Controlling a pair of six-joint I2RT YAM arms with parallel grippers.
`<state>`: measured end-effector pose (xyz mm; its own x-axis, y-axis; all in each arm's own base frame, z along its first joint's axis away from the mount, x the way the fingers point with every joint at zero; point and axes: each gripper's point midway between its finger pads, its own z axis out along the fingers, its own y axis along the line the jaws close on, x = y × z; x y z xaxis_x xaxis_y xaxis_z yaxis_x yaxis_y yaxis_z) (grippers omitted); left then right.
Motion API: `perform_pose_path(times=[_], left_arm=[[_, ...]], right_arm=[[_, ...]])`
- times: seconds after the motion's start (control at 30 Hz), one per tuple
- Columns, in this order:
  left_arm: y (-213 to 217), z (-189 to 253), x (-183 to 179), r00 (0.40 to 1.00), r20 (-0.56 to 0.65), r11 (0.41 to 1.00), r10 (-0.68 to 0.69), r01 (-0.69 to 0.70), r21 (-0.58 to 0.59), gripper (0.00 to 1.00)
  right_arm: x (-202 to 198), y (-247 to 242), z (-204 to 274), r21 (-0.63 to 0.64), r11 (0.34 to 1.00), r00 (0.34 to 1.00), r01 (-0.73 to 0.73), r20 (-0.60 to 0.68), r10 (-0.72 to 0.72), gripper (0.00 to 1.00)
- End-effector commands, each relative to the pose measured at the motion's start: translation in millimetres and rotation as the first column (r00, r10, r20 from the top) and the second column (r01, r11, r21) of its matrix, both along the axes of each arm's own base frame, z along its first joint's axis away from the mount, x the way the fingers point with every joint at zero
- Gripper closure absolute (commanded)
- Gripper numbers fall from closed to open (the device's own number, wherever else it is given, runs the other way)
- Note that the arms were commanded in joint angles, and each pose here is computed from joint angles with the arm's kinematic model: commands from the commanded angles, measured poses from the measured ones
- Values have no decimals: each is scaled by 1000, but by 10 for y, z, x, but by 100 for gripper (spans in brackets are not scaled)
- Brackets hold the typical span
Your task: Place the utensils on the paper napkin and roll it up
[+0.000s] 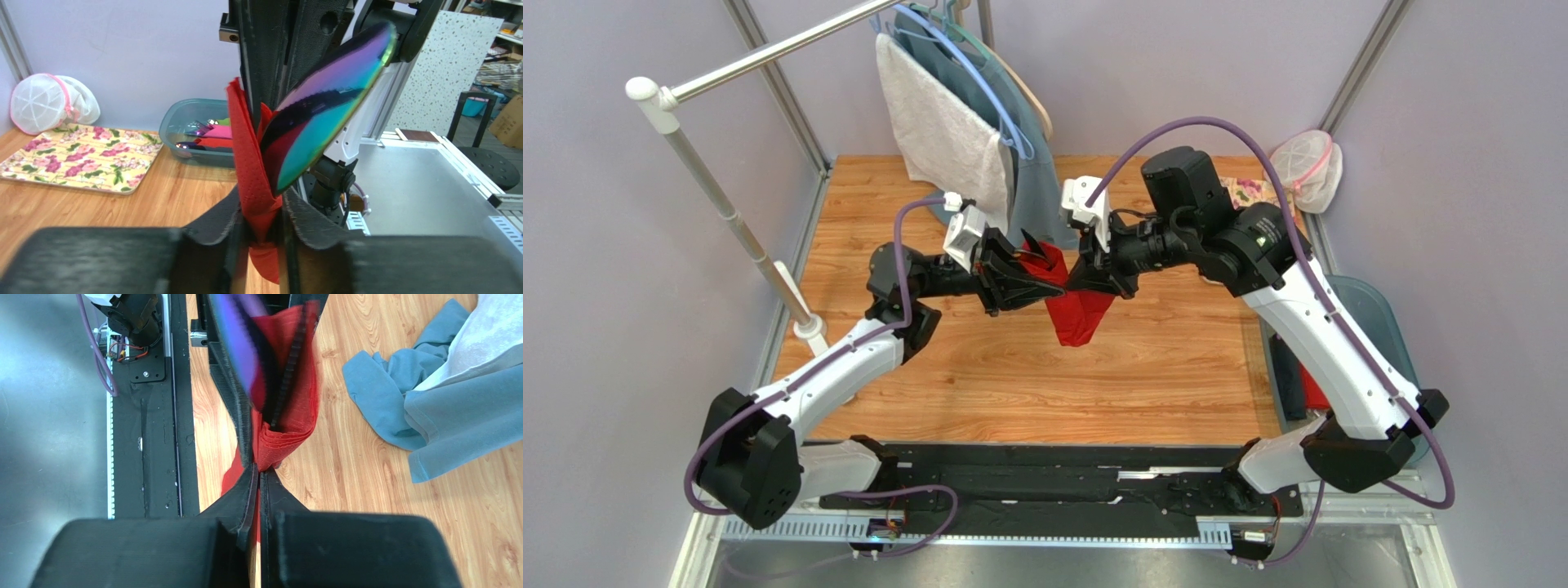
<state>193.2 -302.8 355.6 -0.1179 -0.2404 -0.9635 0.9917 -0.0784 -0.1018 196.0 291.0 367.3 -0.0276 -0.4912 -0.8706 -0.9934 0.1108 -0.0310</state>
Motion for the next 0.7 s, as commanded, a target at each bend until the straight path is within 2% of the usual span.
perform_pose_path(times=[0.0, 0.03, 0.1, 0.2, 0.23, 0.3, 0.33, 0.37, 0.4, 0.43, 0.5, 0.67], left_arm=[[-10, 257, -89, 996, 81, 998, -46, 49, -35, 82], [-17, 258, -90, 995, 82, 998, -54, 57, -33, 93], [-19, 268, -70, 996, 70, 998, -54, 56, -31, 99], [2, 289, -32, 998, 44, 998, -50, 51, -24, 100], [20, 291, 11, 999, 34, 999, -41, 41, -23, 100], [28, 317, 104, 1000, -12, 999, -24, 24, -24, 100], [37, 326, 147, 999, -32, 1000, -17, 16, -27, 100], [75, 391, 208, 1000, -24, 999, -3, 2, -45, 100], [80, 372, 256, 996, -83, 999, -18, 14, -47, 100], [91, 394, 284, 995, -93, 999, -22, 18, -48, 100], [130, 457, 384, 993, -120, 998, -10, 3, -63, 100], [171, 568, 476, 990, -133, 995, 39, -50, -81, 100]], right_arm=[[12, -1, 319, 96, 995, 993, 12, 114, -23, 100], [14, -8, 324, 98, 995, 993, 16, 117, -28, 100], [31, -12, 314, 102, 994, 992, 29, 119, -41, 100], [65, -29, 282, 100, 993, 991, 58, 113, -69, 100], [85, -34, 277, 99, 992, 991, 72, 107, -83, 97], [151, -61, 270, 95, 987, 987, 132, 81, -140, 86], [191, -74, 261, 91, 984, 984, 155, 74, -162, 71], [230, -113, 263, 90, 980, 980, 179, 70, -185, 63], [255, -137, 259, 90, 976, 977, 198, 56, -204, 46], [266, -158, 268, 93, 973, 975, 212, 49, -217, 39], [330, -244, 286, 101, 960, 964, 262, 28, -266, 28], [400, -450, 210, 117, 920, 922, 373, -156, -354, 26]])
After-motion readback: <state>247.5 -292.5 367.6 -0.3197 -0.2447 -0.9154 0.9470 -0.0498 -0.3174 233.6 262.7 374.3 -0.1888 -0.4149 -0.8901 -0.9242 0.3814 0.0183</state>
